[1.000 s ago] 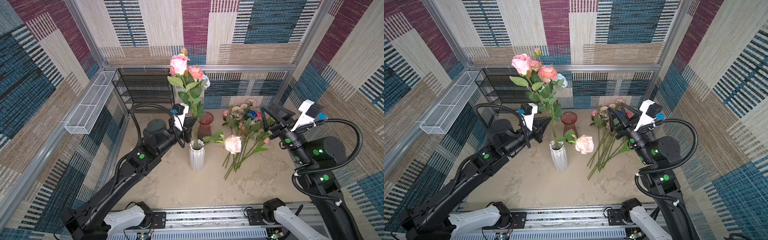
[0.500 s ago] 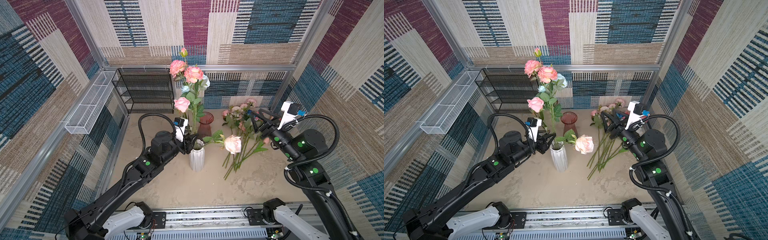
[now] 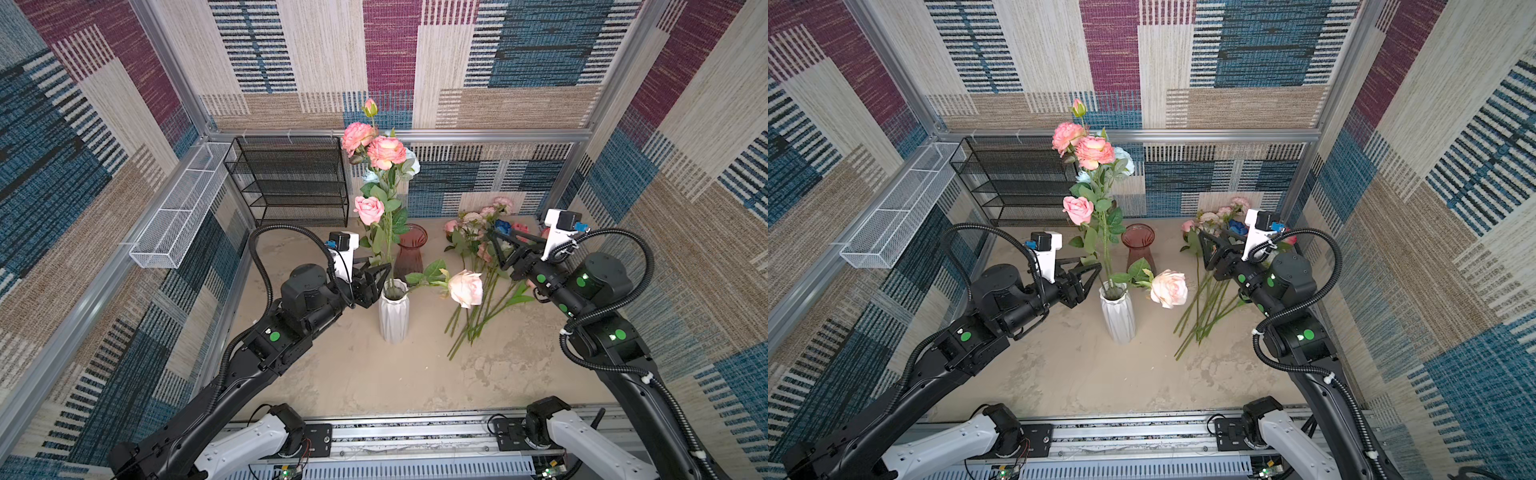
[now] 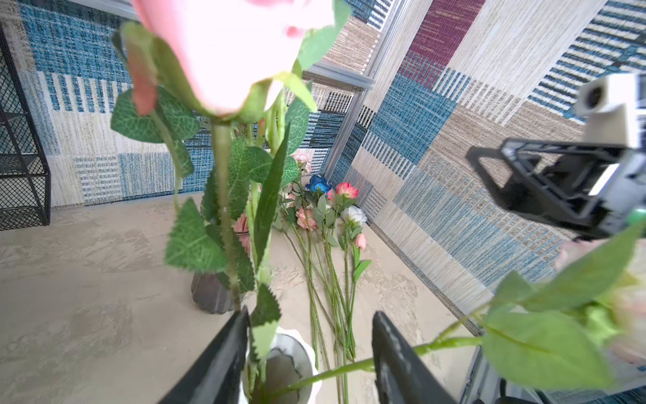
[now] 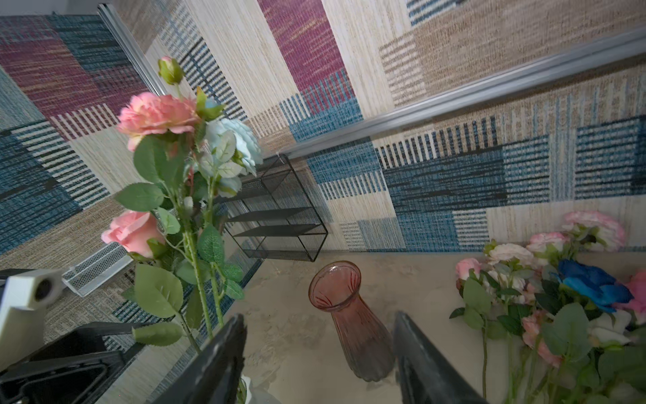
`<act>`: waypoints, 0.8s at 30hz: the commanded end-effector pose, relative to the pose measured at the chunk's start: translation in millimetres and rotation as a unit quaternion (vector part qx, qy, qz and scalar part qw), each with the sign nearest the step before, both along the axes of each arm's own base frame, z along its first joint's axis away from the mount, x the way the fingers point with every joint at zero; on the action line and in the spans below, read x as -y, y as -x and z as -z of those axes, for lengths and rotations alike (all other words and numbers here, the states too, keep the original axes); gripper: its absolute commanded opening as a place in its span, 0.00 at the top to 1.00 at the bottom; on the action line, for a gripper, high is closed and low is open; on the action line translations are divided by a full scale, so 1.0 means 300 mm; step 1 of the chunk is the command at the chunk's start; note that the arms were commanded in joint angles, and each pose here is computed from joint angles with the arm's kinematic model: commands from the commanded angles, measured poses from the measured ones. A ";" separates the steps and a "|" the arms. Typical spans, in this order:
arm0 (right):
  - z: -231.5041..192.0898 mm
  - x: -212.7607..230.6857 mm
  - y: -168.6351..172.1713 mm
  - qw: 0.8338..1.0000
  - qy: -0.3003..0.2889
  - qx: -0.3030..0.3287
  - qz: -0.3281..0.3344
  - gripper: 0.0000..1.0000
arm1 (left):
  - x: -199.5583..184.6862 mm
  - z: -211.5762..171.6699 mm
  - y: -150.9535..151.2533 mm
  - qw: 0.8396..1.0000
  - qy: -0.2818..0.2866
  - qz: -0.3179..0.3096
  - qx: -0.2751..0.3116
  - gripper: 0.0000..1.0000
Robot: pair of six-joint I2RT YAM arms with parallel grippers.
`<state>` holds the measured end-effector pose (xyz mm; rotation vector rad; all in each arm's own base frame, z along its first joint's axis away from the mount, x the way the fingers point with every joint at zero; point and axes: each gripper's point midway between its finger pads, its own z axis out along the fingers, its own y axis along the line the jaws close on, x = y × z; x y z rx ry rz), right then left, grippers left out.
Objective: Arrange the flowers into the vase
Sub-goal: 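Move the right gripper toward the pale pink rose lying by the pile, then grasp the pale pink rose stem with the right gripper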
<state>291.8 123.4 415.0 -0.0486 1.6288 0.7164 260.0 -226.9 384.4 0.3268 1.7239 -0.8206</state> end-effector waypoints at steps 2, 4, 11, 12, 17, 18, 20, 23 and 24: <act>0.209 -0.026 0.008 0.995 0.011 -0.097 -0.022 0.36 | -0.013 -0.026 0.049 1.000 0.017 0.015 -0.021 0.42; 0.272 -0.035 0.024 0.992 0.013 -0.121 -0.034 0.41 | -0.017 -0.030 0.073 0.999 0.021 0.023 -0.023 0.42; 0.412 -0.184 0.172 0.961 -0.007 -0.182 -0.206 0.50 | -0.039 -0.014 0.122 0.998 0.034 0.030 -0.043 0.40; 0.430 -0.202 0.195 0.955 -0.018 -0.186 -0.229 0.49 | -0.046 -0.014 0.125 0.998 0.037 0.027 -0.045 0.39; 0.429 -0.309 0.290 0.934 -0.031 -0.173 -0.310 0.37 | -0.055 -0.002 0.134 0.997 0.042 0.024 -0.058 0.40; 0.413 -0.335 0.309 0.929 -0.034 -0.166 -0.330 0.35 | -0.060 0.004 0.135 0.997 0.043 0.020 -0.061 0.40; 0.385 -0.376 0.335 0.920 -0.032 -0.155 -0.358 0.33 | -0.070 0.018 0.136 0.997 0.043 0.014 -0.066 0.40; 0.331 -0.421 0.342 0.920 -0.028 -0.127 -0.369 0.18 | -0.080 0.043 0.141 0.997 0.037 0.009 -0.074 0.40; 0.313 -0.433 0.337 0.921 -0.031 -0.119 -0.369 0.13 | -0.085 0.049 0.142 0.996 0.037 0.007 -0.075 0.40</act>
